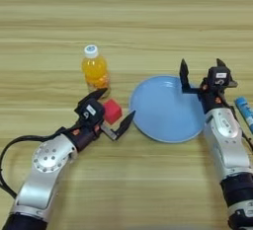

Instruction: Move the objects on the table

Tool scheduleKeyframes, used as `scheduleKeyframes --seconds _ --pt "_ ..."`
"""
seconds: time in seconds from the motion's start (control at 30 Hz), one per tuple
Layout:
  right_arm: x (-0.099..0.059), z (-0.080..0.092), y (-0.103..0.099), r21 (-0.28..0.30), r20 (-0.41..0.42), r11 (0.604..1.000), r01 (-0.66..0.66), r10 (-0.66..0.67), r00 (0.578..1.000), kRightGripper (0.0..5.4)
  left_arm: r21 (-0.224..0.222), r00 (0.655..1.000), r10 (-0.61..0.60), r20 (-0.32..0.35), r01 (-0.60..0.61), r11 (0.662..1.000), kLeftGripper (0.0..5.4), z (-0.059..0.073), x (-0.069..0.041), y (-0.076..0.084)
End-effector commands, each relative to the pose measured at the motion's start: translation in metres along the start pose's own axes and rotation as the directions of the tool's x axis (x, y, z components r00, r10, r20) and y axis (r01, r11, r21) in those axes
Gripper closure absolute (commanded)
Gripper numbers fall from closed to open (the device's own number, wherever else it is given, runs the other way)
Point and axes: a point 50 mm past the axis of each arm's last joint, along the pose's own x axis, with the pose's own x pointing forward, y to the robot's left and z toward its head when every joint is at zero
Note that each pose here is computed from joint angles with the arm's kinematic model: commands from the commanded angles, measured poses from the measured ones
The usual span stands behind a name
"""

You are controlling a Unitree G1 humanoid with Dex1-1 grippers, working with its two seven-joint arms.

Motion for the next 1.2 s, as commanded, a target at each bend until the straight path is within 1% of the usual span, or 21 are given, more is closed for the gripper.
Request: scheduleKeyframes --seconds 0.03,0.2,0.33,0.5,0.6,0.73,0.93,1.03,1.1,1.2 --pt "0.004 0.001 0.0 -0.005 0.003 1.0 0.001 -0.001 1.0 0.0 0.011 0.999 0.033 -0.019 -0.032 0.999 0.03 0.001 -0.012 0.009" --pt "0.004 0.001 0.001 -0.007 0.003 1.0 0.0 0.0 1.0 0.0 0.017 0.998 0.057 -0.02 -0.057 0.998 0.03 0.002 -0.013 0.014" --pt "0.004 0.001 0.0 -0.007 0.003 1.0 0.004 -0.004 1.0 0.0 -0.003 0.994 0.098 -0.044 -0.098 0.995 0.03 -0.001 -0.012 0.017" --pt "0.005 0.001 0.0 -0.009 0.006 1.0 0.006 -0.006 1.0 0.0 0.0 0.986 0.162 -0.048 -0.163 0.987 0.03 -0.003 -0.008 0.022" --pt "0.005 0.001 0.0 -0.01 0.007 1.0 0.007 -0.007 1.0 0.0 -0.015 0.978 0.202 -0.047 -0.202 0.979 0.03 -0.003 -0.006 0.027" --pt "0.005 0.001 0.001 -0.012 0.007 1.0 0.006 -0.006 1.0 0.0 -0.025 0.973 0.224 -0.046 -0.226 0.974 0.03 -0.003 -0.003 0.03" --pt "0.004 0.001 0.001 -0.013 0.007 1.0 0.005 -0.005 1.0 0.0 -0.035 0.972 0.233 -0.041 -0.234 0.972 0.03 -0.003 0.003 0.03" --pt "0.004 0.001 0.001 -0.013 0.007 1.0 0.006 -0.005 1.0 0.0 -0.027 0.969 0.246 -0.036 -0.247 0.969 0.03 -0.003 0.005 0.032" --pt "0.004 0.001 0.001 -0.013 0.007 1.0 0.005 -0.005 1.0 0.0 -0.012 0.964 0.262 -0.035 -0.263 0.965 0.03 -0.003 0.006 0.034" --pt "0.005 0.001 0.001 -0.013 0.008 1.0 0.005 -0.005 1.0 0.0 -0.019 0.963 0.268 -0.03 -0.269 0.963 0.03 -0.003 0.007 0.034"
